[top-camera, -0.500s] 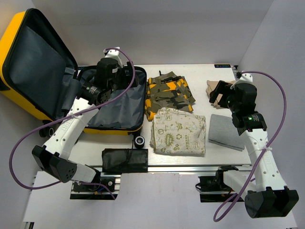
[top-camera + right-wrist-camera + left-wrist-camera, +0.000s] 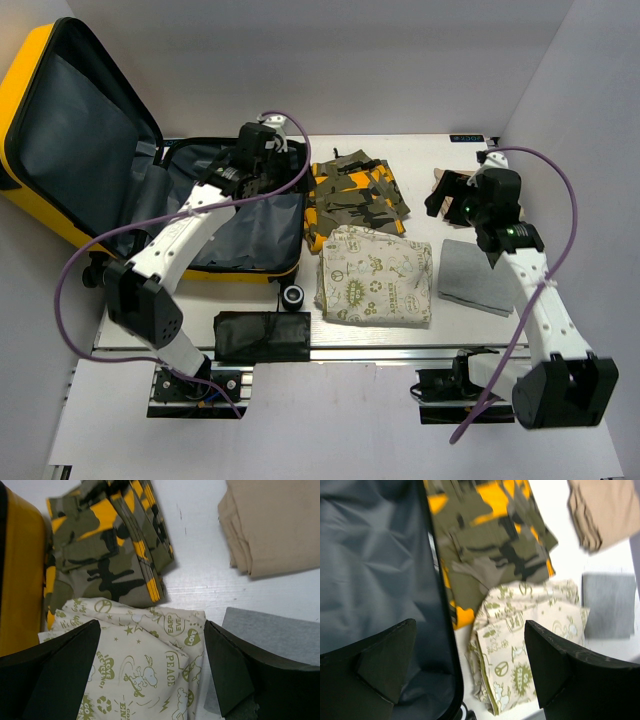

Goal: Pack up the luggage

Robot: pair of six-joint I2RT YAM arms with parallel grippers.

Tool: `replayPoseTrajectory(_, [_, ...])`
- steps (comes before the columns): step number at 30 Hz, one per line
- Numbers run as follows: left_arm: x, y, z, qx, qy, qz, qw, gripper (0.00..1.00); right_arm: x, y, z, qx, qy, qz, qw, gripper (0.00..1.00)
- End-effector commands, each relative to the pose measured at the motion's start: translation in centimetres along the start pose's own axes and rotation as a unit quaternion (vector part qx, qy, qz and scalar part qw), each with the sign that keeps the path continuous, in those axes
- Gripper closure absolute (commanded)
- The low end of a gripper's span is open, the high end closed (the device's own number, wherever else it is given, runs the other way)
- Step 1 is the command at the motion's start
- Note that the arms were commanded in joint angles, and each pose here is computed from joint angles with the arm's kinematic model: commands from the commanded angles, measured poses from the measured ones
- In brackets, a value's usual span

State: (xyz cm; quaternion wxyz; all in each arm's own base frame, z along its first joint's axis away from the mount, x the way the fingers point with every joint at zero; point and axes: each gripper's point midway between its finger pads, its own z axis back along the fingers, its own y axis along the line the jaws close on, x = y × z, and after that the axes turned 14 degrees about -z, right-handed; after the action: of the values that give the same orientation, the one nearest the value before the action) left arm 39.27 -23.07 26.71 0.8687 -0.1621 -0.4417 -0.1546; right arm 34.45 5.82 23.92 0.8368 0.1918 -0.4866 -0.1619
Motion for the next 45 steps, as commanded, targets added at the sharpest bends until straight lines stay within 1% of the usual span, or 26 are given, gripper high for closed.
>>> replayPoseTrajectory(1, [-0.2,-3.1,-0.2,-0.076,0.012,0.0,0.997,0.02,-0.3,1.0,-1.1,0.013,0.029,-0.017,0.999,0.11])
replayPoseTrajectory(2, [-0.7,-3.2,-0.4,-0.079,0.02,0.002,0.997,0.02,-1.0,0.4,-1.5,0.0,0.044,-0.026,0.999,0.11])
replayPoseTrajectory(3, [-1.5,-4.3,-0.5,-0.105,0.03,0.002,0.994,0.02,-2.3,-0.2,-1.5,-0.014,0.064,-0.034,0.997,0.11])
replayPoseTrajectory(4, [-2.8,-5.2,-1.0,-0.123,0.042,-0.001,0.992,0.02,-2.9,-0.8,-1.6,-0.028,0.071,-0.051,0.996,0.11])
replayPoseTrajectory(6, [-4.5,-6.7,-1.3,-0.149,0.062,-0.001,0.987,0.02,-5.3,-2.4,-1.7,-0.058,0.097,-0.073,0.991,0.11])
replayPoseTrajectory(7, [-6.0,-8.4,-1.4,-0.172,0.084,-0.009,0.982,0.02,-6.1,-3.0,-1.5,-0.069,0.106,-0.082,0.989,0.11])
replayPoseTrajectory(10, [-9.4,-11.3,-1.6,-0.195,0.128,-0.034,0.972,0.02,-9.7,-4.3,-0.9,-0.084,0.147,-0.098,0.981,0.11])
replayPoseTrajectory(12, [-11.6,-11.8,-1.5,-0.186,0.158,-0.041,0.969,0.02,-10.8,-4.9,-0.3,-0.088,0.154,-0.102,0.979,0.11])
replayPoseTrajectory(13, [-12.6,-12.5,-1.3,-0.185,0.17,-0.05,0.967,0.02,-12.1,-5.6,-0.1,-0.095,0.166,-0.102,0.976,0.11])
replayPoseTrajectory(14, [-14.0,-12.0,-1.4,-0.166,0.185,-0.052,0.967,0.02,-12.2,-5.5,0.2,-0.09,0.162,-0.102,0.977,0.11])
replayPoseTrajectory(17, [-17.0,-11.9,-1.3,-0.141,0.222,-0.039,0.964,0.02,-13.3,-5.6,0.8,-0.076,0.17,-0.096,0.978,0.11])
replayPoseTrajectory(18, [-19.0,-11.9,-1.0,-0.132,0.246,-0.034,0.96,0.02,-13.5,-5.6,1.0,-0.072,0.171,-0.094,0.978,0.11])
replayPoseTrajectory(21, [-21.8,-11.2,-1.1,-0.089,0.277,-0.025,0.956,0.02,-14.3,-5.6,1.2,-0.06,0.177,-0.088,0.978,0.11])
replayPoseTrajectory(25, [-22.4,-10.2,-1.7,-0.034,0.268,-0.004,0.963,0.02,-15.9,-6.1,1.2,-0.053,0.194,-0.088,0.976,0.11])
replayPoseTrajectory(27, [-22.4,-9.1,-2.9,0.018,0.249,0.006,0.968,0.02,-17.1,-6.4,1.1,-0.052,0.208,-0.091,0.973,0.11])
replayPoseTrajectory(30, [-22.3,-9.4,-5.1,0.043,0.249,0.004,0.968,0.02,-18.3,-6.8,0.7,-0.056,0.213,-0.108,0.969,0.11])
replayPoseTrajectory(31, [-23.3,-9.5,-5.4,0.044,0.259,-0.002,0.965,0.02,-18.6,-7.0,0.6,-0.056,0.215,-0.108,0.969,0.11])
replayPoseTrajectory(33, [-23.4,-10.4,-6.6,0.035,0.258,-0.009,0.965,0.02,-19.1,-7.0,0.2,-0.048,0.212,-0.112,0.97,0.11])
replayPoseTrajectory(35, [-24.8,-10.6,-7.6,0.03,0.277,-0.014,0.96,0.02,-19.4,-7.0,-0.1,-0.04,0.206,-0.116,0.971,0.11])
replayPoseTrajectory(38, [-26.4,-10.0,-8.1,0.041,0.294,-0.019,0.955,0.02,-20.1,-7.4,-0.8,-0.037,0.201,-0.124,0.971,0.11])
replayPoseTrajectory(41, [-27.2,-10.2,-8.4,0.031,0.294,-0.016,0.955,0.02,-21.2,-7.6,-1.1,-0.032,0.211,-0.127,0.969,0.11])
replayPoseTrajectory(43, [-27.5,-10.3,-8.6,0.025,0.296,-0.018,0.955,0.04,-21.9,-8.1,-1.2,-0.04,0.218,-0.126,0.967,0.11])
replayPoseTrajectory(45, [-27.8,-10.6,-8.7,0.013,0.299,-0.02,0.954,0.08,-22.2,-8.6,-1.4,-0.05,0.219,-0.12,0.967,0.11])
